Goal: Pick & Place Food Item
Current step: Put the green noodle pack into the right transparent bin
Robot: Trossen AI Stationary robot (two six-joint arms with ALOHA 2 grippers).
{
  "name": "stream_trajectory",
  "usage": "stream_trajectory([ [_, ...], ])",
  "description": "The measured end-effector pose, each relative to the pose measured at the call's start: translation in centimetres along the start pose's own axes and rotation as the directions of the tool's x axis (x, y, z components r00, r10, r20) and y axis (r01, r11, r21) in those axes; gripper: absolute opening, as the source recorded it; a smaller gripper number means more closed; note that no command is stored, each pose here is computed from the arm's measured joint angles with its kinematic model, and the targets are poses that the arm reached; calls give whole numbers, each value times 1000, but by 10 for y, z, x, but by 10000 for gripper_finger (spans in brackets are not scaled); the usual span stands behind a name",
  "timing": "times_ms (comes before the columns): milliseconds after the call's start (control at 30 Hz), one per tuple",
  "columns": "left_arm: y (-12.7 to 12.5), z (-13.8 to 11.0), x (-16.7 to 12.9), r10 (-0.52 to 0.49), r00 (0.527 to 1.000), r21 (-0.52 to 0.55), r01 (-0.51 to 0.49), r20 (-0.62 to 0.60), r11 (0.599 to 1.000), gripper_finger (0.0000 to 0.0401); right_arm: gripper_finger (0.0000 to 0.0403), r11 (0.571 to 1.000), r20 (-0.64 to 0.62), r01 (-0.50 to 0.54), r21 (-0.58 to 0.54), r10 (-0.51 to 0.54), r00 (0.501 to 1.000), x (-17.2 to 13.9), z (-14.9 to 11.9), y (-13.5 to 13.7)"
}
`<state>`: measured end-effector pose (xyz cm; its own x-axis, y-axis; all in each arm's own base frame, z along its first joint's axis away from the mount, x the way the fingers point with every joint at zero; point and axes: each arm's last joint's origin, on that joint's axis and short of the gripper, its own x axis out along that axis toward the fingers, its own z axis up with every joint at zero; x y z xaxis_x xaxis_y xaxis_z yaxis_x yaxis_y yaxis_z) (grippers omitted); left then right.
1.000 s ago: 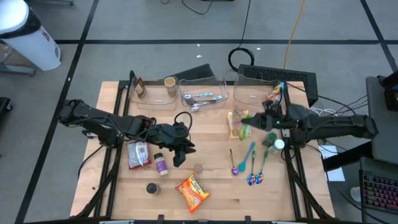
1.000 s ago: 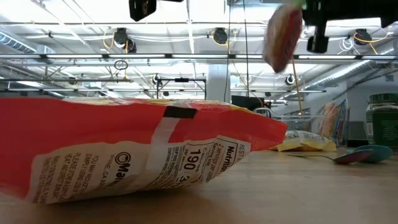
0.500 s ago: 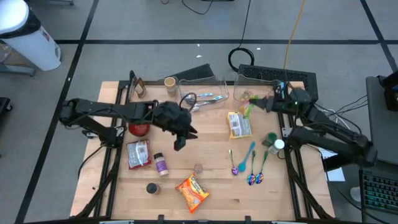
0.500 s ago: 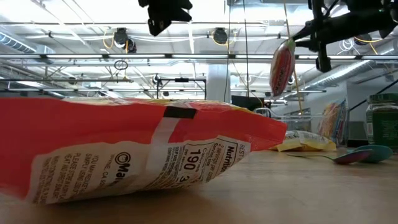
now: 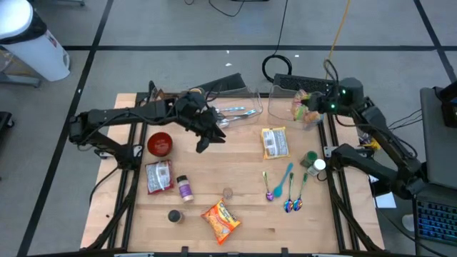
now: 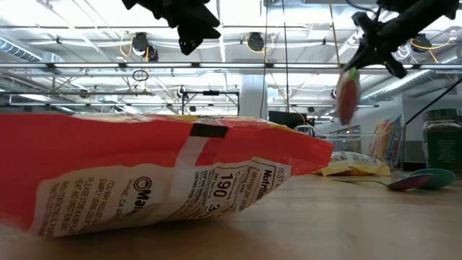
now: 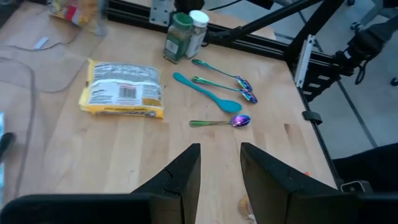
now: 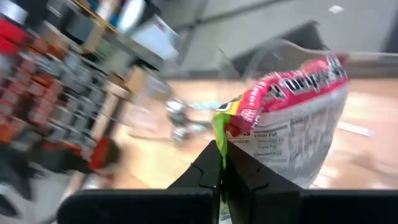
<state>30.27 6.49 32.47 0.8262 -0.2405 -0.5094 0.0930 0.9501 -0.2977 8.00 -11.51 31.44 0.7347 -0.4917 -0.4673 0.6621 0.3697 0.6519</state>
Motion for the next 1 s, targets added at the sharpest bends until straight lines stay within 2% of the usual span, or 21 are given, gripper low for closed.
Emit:
stream_trajectory([
  [133,7,0,-3,11,1000,-9,-11,5,1000,120,0,997,-71,75,-34,-77,994,11,4,-9],
  [333,8,1,-4,-19,1000,-16,19,7,1000,120,0,988,-112,140,-68,-147,983,26,12,-23],
  [567,8,1,-4,-18,1000,-31,18,7,999,120,0,970,-210,224,-98,-240,948,34,13,-44],
  [1000,9,3,-4,-3,1000,-20,4,30,1000,120,0,956,-261,241,-167,-278,924,44,14,-54],
])
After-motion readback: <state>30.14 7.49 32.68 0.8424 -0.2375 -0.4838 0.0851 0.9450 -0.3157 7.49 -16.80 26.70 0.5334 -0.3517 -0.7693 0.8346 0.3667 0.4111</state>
